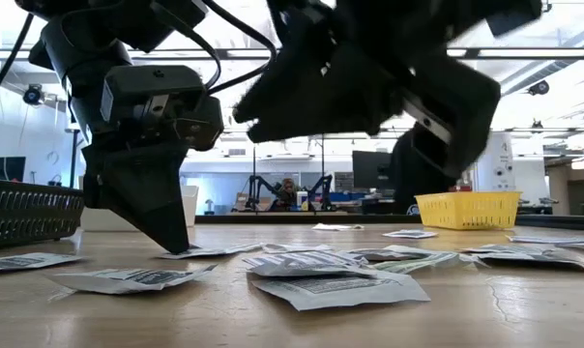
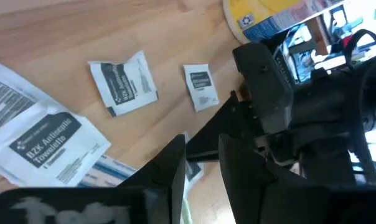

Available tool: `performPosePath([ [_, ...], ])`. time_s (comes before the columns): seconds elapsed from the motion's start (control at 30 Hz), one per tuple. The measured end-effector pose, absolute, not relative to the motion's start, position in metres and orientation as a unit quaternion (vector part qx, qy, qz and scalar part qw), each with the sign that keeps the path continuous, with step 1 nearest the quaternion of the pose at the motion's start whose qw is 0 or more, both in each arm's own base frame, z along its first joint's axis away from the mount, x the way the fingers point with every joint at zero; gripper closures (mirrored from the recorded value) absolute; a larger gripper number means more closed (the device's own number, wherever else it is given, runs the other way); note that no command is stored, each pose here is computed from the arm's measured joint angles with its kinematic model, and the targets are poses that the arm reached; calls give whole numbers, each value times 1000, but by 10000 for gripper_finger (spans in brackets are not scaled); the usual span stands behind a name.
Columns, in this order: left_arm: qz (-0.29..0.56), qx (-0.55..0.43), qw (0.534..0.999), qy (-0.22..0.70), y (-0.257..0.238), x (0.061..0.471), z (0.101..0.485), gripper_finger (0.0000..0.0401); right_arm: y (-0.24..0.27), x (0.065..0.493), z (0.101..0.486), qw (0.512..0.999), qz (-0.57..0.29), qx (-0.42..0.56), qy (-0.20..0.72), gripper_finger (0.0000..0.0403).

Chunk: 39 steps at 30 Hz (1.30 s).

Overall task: Pick & Place First Aid Supplies
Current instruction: Put the gray towelette pack into the white bin

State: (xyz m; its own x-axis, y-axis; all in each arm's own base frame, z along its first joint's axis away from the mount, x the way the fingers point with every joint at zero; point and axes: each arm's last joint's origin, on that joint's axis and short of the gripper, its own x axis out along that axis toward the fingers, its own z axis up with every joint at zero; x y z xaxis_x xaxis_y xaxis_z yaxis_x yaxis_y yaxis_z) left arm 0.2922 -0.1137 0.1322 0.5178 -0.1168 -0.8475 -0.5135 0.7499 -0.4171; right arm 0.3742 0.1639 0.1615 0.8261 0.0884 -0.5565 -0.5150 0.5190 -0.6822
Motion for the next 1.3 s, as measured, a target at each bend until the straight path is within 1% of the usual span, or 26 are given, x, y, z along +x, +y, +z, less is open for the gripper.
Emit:
performPosePath([
  [0.1, 122, -331, 805, 477, -114, 292, 132, 337, 164, 377, 168, 831, 186, -457, 256, 309],
  [0.27, 119, -329, 805, 480, -113, 292, 131, 337, 162, 373, 161, 810, 202, -475, 280, 316],
  [0.47, 112, -325, 806, 482, -110, 291, 129, 337, 160, 370, 154, 808, 204, -476, 282, 308],
  [0.57, 106, -324, 807, 483, -109, 292, 129, 337, 162, 378, 146, 813, 200, -475, 272, 304],
  [0.77, 97, -326, 807, 482, -109, 292, 129, 337, 169, 399, 121, 796, 154, -494, 313, 306],
  [0.83, 93, -328, 806, 484, -109, 293, 129, 337, 171, 404, 117, 788, 154, -493, 336, 310],
  [0.97, 87, -331, 804, 485, -110, 293, 129, 337, 175, 410, 113, 761, 169, -495, 384, 319],
  [1.07, 87, -331, 804, 485, -110, 293, 129, 337, 178, 414, 114, 757, 169, -491, 397, 326],
  [1.3, 76, -336, 808, 478, -109, 291, 126, 337, 180, 421, 111, 762, 162, -486, 396, 330],
])
